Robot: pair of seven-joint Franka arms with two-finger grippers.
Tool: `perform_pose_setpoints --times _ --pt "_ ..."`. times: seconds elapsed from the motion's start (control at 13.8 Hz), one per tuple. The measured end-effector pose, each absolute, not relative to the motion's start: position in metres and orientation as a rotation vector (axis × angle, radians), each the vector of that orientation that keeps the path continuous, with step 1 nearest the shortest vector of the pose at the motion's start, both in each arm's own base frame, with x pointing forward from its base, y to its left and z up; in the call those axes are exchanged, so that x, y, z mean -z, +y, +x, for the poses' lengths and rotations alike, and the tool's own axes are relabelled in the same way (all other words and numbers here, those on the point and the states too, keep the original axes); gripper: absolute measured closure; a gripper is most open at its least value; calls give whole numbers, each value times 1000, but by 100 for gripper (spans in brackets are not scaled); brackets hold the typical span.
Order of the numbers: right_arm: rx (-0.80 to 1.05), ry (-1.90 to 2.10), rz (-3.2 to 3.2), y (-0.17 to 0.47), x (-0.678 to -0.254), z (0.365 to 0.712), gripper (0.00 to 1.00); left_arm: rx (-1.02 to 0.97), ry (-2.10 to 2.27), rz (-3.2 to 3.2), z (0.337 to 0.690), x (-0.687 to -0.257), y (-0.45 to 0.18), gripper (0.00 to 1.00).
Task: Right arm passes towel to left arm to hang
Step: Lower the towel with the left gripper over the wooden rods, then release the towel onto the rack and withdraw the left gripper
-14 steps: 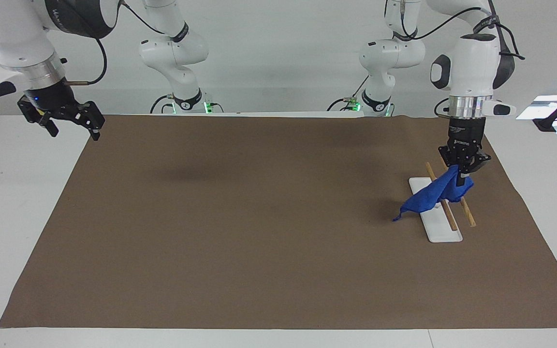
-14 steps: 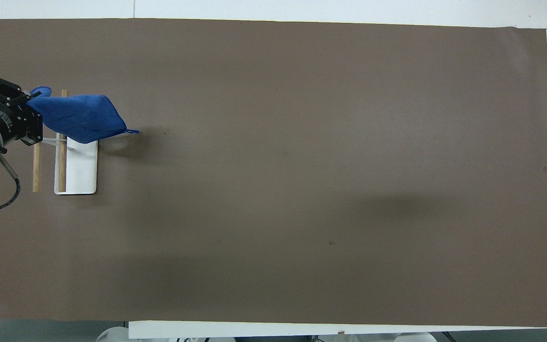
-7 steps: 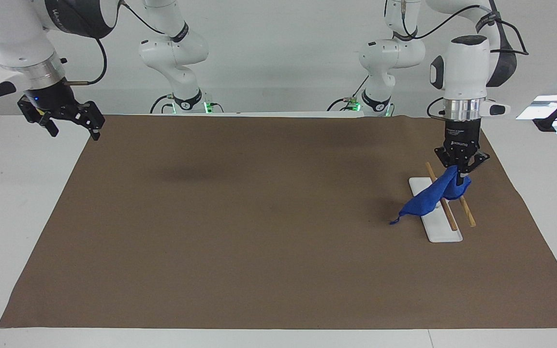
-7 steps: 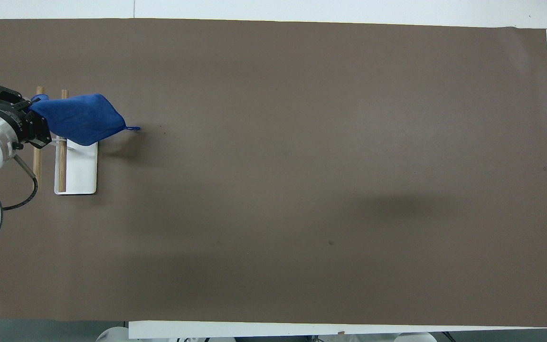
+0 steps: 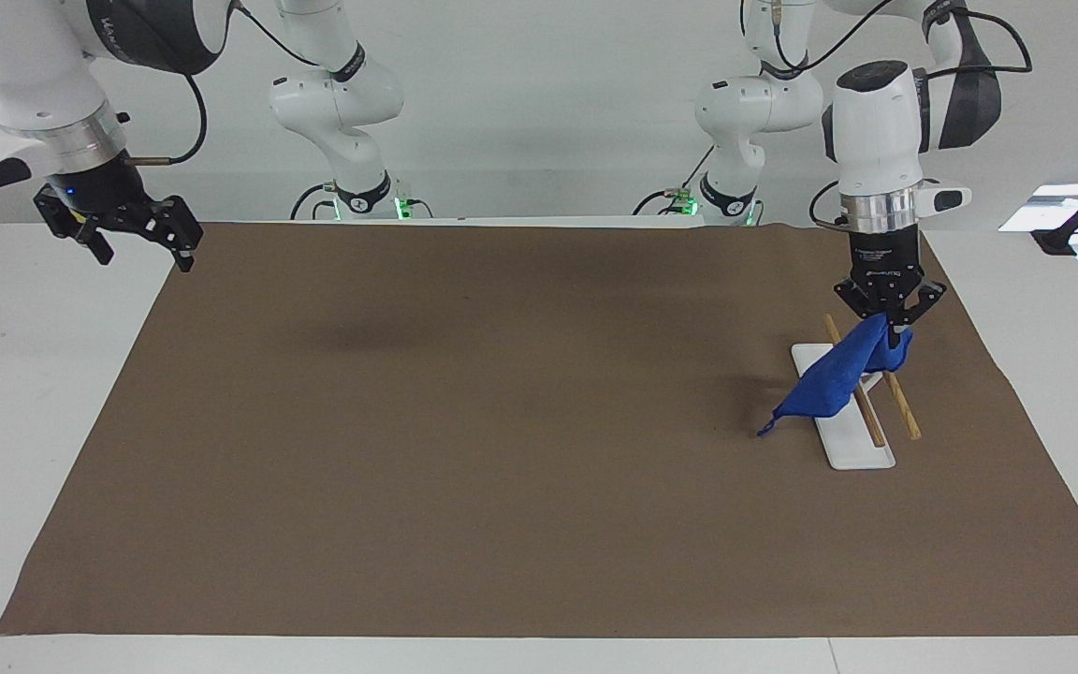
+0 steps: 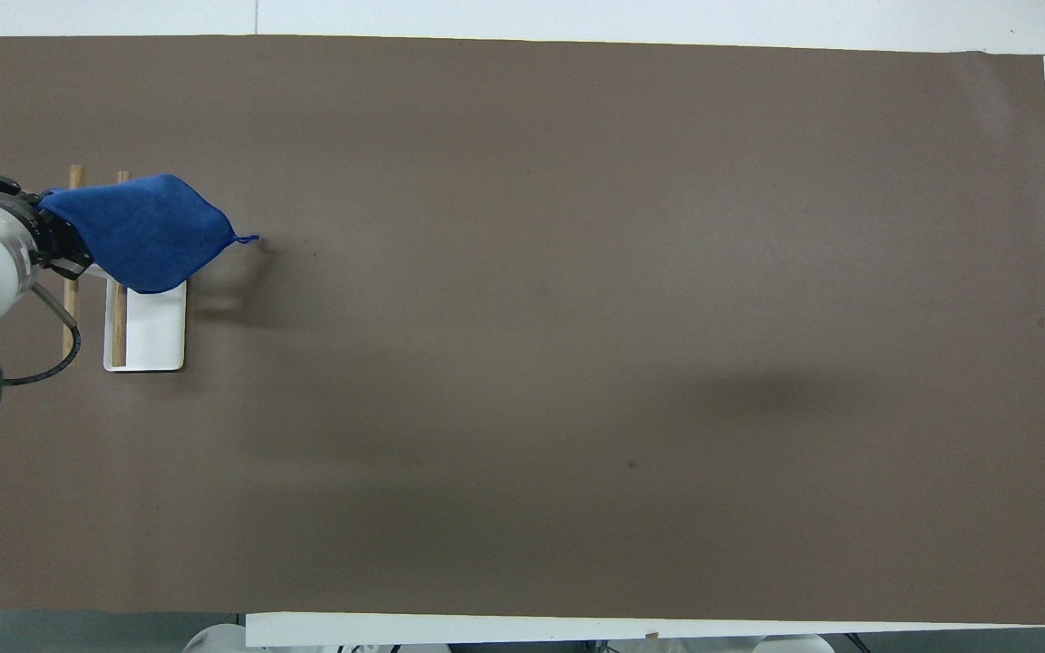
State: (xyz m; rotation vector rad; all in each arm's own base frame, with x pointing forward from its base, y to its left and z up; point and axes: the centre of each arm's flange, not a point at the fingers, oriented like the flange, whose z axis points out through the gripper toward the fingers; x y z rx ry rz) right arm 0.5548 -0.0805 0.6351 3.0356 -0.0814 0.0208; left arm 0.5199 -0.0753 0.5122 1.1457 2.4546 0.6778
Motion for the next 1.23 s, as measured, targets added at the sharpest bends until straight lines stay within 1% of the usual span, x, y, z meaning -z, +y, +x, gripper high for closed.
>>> perform_pose_setpoints --times 0.29,0.65,0.94,1.23 --pt "-21 -79 3036 -79 -635 555 0 -684 2543 1062 530 -495 -31 98" --pt "-21 -78 3036 -79 -635 555 0 -708 2572 981 532 -495 18 98" --pt "-20 -73 3037 -77 -635 555 0 -703 2547 980 529 -483 31 98" --pt "-3 -71 3040 -76 -631 555 0 -674 2515 1002 526 -464 28 98"
